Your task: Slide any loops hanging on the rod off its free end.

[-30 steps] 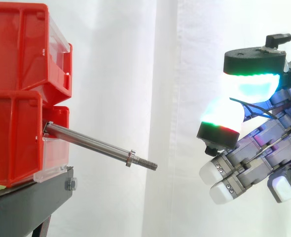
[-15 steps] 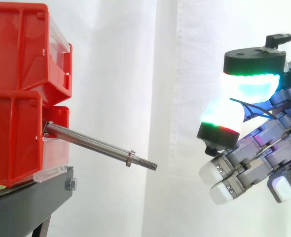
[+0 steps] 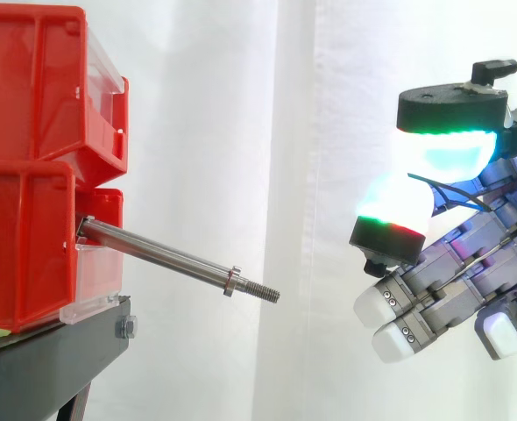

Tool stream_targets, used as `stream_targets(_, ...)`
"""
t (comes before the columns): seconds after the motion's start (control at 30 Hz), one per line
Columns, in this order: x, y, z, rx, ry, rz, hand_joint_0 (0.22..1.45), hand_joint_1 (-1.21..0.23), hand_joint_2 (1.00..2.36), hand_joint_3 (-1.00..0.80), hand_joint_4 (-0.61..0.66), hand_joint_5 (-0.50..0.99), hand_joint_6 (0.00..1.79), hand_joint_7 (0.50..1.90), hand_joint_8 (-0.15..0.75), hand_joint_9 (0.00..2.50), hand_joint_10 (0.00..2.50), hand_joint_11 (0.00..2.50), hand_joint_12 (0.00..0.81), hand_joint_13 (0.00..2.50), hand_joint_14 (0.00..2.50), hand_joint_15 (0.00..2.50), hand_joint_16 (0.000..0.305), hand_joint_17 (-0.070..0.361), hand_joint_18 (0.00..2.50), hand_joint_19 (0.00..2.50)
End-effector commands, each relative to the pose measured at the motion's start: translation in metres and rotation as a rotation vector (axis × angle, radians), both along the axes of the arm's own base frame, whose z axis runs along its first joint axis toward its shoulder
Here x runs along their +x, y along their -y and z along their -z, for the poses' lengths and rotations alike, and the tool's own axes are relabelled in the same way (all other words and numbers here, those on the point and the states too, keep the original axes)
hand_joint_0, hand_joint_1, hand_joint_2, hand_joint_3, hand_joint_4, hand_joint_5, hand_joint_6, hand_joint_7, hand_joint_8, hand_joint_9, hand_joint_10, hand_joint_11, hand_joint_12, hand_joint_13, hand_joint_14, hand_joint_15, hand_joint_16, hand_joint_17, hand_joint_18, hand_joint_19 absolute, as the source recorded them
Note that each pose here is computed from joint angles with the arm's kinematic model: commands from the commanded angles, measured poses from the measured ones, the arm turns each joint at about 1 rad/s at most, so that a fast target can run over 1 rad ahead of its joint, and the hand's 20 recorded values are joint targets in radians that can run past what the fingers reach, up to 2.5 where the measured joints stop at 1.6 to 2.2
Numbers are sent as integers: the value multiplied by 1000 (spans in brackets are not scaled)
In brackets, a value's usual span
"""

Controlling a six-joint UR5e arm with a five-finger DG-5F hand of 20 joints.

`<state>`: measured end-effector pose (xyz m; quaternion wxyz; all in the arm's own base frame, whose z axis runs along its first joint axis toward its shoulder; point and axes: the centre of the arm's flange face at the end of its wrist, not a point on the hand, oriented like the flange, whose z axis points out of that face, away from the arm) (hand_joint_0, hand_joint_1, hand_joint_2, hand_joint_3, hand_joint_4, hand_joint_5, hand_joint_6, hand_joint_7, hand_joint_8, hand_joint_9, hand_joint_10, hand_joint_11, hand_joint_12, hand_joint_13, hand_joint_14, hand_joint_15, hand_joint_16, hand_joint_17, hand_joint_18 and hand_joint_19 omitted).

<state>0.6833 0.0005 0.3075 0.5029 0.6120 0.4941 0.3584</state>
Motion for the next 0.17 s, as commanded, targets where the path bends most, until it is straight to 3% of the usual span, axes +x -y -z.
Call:
stream_targets(0.0, 0, 1, 0, 0, 1, 1, 610, -753, 1015, -88, 97, -149, 825, 1167, 274, 565, 2, 93, 374, 511, 2, 48, 57, 128, 753, 572)
stream_targets(0.13, 0, 0, 0, 0, 1, 0, 609, -753, 1016, -88, 96, -149, 825, 1168, 277, 567, 2, 88, 374, 511, 0, 51, 57, 127, 750, 580)
